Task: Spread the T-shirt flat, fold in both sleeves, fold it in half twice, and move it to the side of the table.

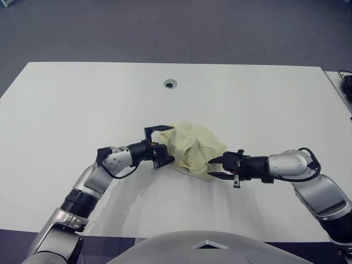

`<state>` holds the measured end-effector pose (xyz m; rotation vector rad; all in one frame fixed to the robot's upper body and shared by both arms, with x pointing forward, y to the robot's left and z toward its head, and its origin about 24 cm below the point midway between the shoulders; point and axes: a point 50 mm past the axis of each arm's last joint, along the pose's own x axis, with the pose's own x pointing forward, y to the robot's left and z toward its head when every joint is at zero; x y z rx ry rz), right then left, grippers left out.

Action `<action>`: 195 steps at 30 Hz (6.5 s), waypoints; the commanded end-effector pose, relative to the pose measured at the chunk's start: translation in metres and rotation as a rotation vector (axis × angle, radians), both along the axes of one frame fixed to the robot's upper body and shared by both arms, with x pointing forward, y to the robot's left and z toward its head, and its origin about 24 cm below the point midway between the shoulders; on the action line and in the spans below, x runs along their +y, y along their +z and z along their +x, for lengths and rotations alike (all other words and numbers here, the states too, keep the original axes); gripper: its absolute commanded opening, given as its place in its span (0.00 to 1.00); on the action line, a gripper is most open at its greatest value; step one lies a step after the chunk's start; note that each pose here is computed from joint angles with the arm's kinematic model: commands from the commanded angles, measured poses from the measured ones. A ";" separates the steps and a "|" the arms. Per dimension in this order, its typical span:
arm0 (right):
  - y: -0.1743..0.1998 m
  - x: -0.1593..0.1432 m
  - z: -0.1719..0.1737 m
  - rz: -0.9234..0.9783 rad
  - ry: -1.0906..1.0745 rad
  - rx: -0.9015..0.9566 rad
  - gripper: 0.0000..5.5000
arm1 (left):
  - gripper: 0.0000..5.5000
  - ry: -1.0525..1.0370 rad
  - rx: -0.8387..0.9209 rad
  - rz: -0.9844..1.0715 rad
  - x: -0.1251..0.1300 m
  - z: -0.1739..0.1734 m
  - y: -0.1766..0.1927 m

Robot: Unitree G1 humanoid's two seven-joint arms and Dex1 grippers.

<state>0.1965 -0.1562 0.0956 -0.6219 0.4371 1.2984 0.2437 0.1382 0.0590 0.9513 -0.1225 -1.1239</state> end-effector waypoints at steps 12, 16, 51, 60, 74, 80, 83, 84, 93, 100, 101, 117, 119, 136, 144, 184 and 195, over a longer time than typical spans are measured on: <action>-0.004 -0.002 0.000 -0.025 0.026 0.022 0.48 | 0.98 0.033 0.014 0.009 0.006 -0.006 -0.004; -0.007 -0.005 -0.001 -0.044 0.034 0.042 0.37 | 0.98 0.039 0.015 0.013 0.007 -0.005 -0.005; 0.113 -0.014 0.058 0.226 -0.360 -1.022 0.00 | 0.98 0.119 0.173 -0.332 0.012 -0.020 0.058; 0.099 -0.011 0.042 0.137 -0.220 -1.060 0.00 | 0.98 0.085 0.153 -0.354 0.034 0.032 0.101; 0.009 -0.051 -0.014 -0.338 0.491 -0.557 0.00 | 0.98 -0.233 0.241 0.021 0.025 0.043 0.084; 0.026 -0.085 0.045 -0.572 0.192 -0.826 0.00 | 0.98 -0.289 0.160 -0.023 -0.008 0.055 0.094; 0.026 -0.077 0.061 -0.547 0.118 -0.914 0.00 | 0.98 -0.191 0.172 0.000 -0.007 0.065 0.073; 0.025 -0.073 0.064 -0.524 0.092 -0.923 0.00 | 0.98 -0.158 0.170 0.048 -0.004 0.067 0.059; 0.014 -0.040 0.066 -0.349 -0.016 -0.871 0.00 | 0.98 -0.110 0.182 0.211 0.004 0.050 -0.016; 0.013 -0.039 0.070 -0.343 -0.041 -0.861 0.00 | 0.98 -0.397 0.358 0.342 0.002 -0.023 -0.024; 0.013 -0.040 0.071 -0.339 -0.043 -0.863 0.00 | 0.98 -0.409 0.423 0.377 0.007 -0.038 -0.024; 0.053 0.000 0.052 0.189 0.039 -1.039 0.00 | 0.98 -0.151 0.451 -0.153 0.003 0.030 0.075; 0.062 0.002 0.049 0.241 0.034 -1.084 0.00 | 0.98 -0.154 0.483 -0.178 -0.001 0.041 0.068; 0.061 -0.001 0.045 0.241 0.113 -1.113 0.00 | 0.50 -0.299 0.775 -0.176 -0.015 0.040 0.042; 0.060 0.006 0.040 0.245 0.165 -1.112 0.00 | 0.23 -0.290 0.814 -0.151 -0.022 0.050 0.028; 0.104 -0.004 0.194 0.082 -0.505 -0.958 0.00 | 0.00 0.384 -0.299 0.211 0.024 0.172 0.181; 0.162 -0.009 0.227 -0.064 -0.650 -1.242 0.00 | 0.00 0.559 -0.735 0.299 0.017 0.181 0.236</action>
